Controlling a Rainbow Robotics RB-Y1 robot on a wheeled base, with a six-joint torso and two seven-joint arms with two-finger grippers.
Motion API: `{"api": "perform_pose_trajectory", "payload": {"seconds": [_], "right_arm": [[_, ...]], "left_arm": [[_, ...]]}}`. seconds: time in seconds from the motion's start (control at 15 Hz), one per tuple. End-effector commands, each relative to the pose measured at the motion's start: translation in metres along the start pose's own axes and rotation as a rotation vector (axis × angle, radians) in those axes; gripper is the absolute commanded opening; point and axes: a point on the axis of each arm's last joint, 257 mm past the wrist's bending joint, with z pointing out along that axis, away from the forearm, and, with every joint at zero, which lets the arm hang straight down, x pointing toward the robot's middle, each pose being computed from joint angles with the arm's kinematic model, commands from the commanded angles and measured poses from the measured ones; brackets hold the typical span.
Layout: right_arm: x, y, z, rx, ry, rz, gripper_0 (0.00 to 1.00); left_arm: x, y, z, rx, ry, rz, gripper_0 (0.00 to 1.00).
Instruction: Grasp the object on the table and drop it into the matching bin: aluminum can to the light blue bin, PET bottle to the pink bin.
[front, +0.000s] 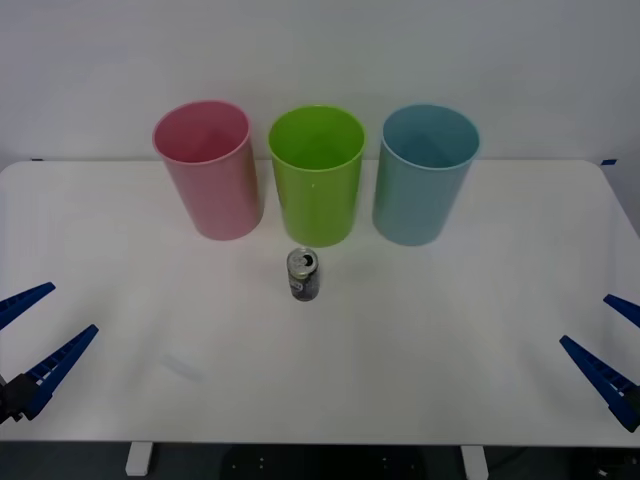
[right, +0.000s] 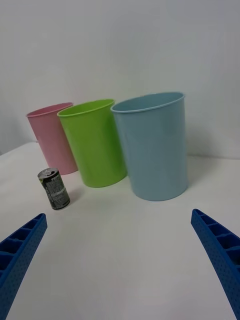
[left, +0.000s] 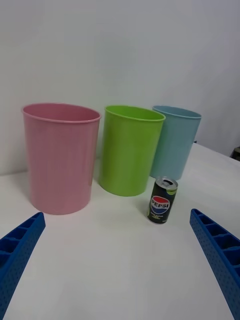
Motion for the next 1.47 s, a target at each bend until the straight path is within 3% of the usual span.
{"api": "perform_pose_trajectory", "payload": {"seconds": [0.07,0.47,1.07,1.27,1.47], "right_arm": [[0.005,0.005,0.006,-0.012,0.006,0.003,1.0],[0.029,0.022,0.039,-0.039,0.031,-0.004,1.0],[0.062,0.051,0.092,-0.077,0.076,-0.082,1.0],[0.075,0.055,0.115,-0.049,0.089,-0.19,1.0],[0.083,0.065,0.138,-0.033,0.094,-0.258,1.0]], "left_arm": [[0.0,0.0,0.0,0.0,0.0,0.0,1.0],[0.0,0.0,0.0,0.0,0.0,0.0,1.0],[0.0,0.0,0.0,0.0,0.0,0.0,1.0],[0.0,0.0,0.0,0.0,0.0,0.0,1.0],[0.0,0.0,0.0,0.0,0.0,0.0,1.0]]}}
